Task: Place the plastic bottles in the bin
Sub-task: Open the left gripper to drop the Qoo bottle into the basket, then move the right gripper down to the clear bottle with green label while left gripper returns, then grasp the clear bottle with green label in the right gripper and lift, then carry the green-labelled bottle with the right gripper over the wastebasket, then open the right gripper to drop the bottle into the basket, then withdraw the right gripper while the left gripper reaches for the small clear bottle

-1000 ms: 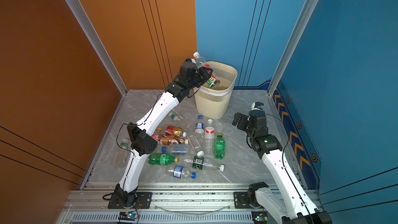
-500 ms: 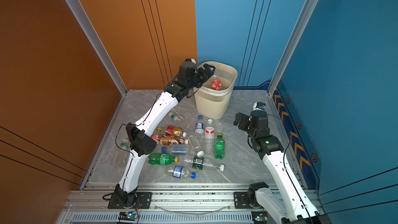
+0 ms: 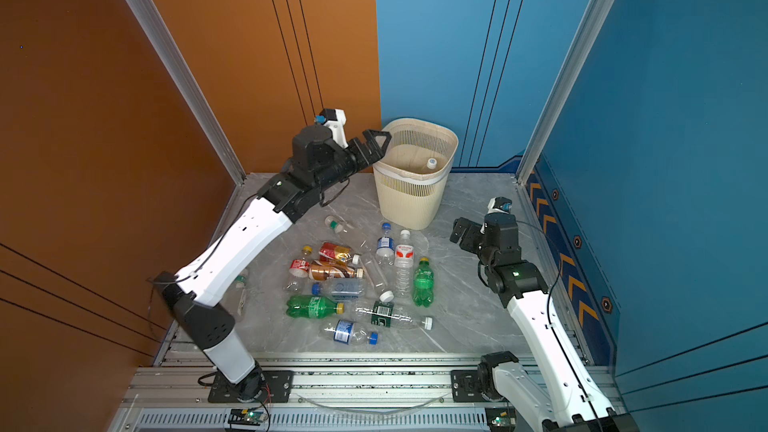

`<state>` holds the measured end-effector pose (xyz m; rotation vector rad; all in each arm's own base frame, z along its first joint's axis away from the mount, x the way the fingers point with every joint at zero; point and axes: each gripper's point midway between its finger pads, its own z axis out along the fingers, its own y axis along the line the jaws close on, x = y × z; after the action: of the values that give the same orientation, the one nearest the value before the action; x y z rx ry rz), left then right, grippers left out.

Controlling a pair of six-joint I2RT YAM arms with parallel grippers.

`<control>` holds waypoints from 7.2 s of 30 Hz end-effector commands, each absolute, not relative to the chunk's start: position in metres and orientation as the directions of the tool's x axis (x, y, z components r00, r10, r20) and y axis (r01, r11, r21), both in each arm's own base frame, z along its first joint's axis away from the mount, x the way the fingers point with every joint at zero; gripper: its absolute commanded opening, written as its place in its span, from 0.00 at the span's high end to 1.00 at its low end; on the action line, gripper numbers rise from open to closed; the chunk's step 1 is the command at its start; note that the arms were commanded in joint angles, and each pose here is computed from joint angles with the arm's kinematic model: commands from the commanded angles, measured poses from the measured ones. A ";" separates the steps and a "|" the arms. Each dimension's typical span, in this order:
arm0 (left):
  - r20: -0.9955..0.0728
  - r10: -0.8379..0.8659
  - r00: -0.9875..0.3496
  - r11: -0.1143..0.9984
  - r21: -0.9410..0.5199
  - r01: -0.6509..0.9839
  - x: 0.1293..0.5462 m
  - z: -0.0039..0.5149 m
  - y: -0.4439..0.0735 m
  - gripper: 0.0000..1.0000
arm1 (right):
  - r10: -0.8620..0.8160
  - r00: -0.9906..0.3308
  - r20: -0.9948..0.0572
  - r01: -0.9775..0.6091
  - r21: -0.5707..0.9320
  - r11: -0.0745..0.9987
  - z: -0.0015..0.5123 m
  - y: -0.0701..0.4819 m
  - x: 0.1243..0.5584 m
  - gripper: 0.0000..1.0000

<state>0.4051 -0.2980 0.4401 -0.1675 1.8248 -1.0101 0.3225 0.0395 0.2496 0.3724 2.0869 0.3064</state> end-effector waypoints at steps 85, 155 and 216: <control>-0.555 -0.682 -0.477 0.722 -0.614 -0.319 0.252 0.186 -0.081 0.02 | -0.633 -0.522 -0.571 -0.698 -0.140 0.702 0.075 0.276 0.203 0.44; -0.503 -0.744 -0.439 0.662 -0.643 -0.385 0.258 0.181 -0.058 0.03 | -0.416 -0.163 -0.895 -0.535 -0.274 0.799 0.385 0.208 0.539 0.43; -0.542 -0.530 -0.652 0.781 -0.014 -0.624 0.227 0.126 0.050 0.02 | 0.257 -0.499 -0.827 -0.152 0.376 0.914 0.237 0.125 0.320 0.00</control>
<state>0.2392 0.0334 0.1339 -0.8740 2.3964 0.1008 0.3231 0.1296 0.2370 0.0483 2.0423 0.5047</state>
